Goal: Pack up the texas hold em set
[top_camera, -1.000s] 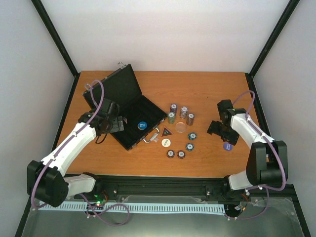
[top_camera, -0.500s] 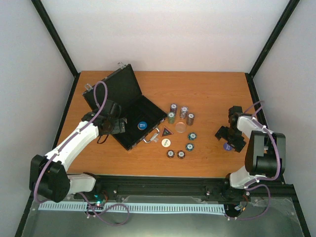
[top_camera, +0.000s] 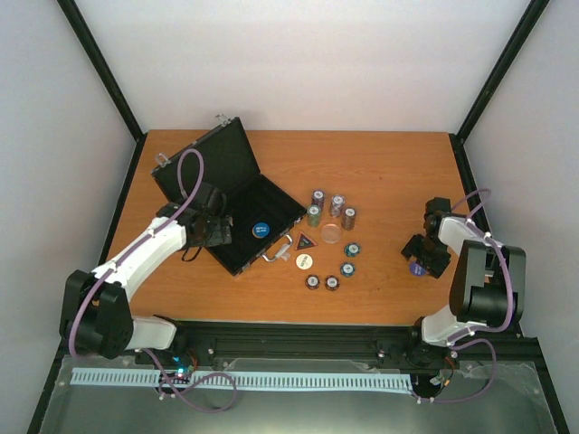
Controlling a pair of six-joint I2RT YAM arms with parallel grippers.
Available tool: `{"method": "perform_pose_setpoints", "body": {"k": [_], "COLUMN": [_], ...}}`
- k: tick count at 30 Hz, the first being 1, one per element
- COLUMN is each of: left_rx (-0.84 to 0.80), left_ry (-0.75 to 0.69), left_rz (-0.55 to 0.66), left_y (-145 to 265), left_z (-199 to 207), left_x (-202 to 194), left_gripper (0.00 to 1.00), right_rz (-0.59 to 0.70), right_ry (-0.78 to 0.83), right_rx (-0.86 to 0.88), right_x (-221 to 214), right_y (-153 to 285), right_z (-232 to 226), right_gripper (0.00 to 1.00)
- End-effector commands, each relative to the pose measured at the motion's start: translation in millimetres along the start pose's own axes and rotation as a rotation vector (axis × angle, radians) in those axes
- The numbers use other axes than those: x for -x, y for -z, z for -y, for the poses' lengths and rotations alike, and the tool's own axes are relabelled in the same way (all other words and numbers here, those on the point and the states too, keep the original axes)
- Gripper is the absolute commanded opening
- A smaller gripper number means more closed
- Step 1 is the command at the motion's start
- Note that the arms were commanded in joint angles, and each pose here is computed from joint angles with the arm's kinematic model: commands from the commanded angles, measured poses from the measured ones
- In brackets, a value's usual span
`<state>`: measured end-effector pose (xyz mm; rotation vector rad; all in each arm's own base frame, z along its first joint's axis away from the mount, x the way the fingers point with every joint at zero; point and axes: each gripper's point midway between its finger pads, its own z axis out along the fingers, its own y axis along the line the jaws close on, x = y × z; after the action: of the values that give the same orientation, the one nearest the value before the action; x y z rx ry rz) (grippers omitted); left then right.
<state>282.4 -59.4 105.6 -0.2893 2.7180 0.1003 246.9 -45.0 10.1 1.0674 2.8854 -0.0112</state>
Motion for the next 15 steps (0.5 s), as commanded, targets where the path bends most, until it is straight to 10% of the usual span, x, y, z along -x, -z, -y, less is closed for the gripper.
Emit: {"method": "perform_pose_setpoints", "body": {"k": [1, 15], "left_rx": [-0.009, -0.004], "left_ry": [0.003, 0.006], "left_rz": [0.038, 0.031], "left_y": [5.3, 3.0], "left_z": [3.4, 1.2], "left_x": [14.0, 9.7], "left_gripper": [1.00, 1.00], "right_rz": [-0.055, -0.122], "right_ry": [-0.013, -0.014], "right_rx": [0.005, 0.042], "right_x": [-19.7, -43.2], "right_y": [-16.2, -16.3], "right_z": [9.3, 10.0], "right_gripper": [0.72, 0.73]}}
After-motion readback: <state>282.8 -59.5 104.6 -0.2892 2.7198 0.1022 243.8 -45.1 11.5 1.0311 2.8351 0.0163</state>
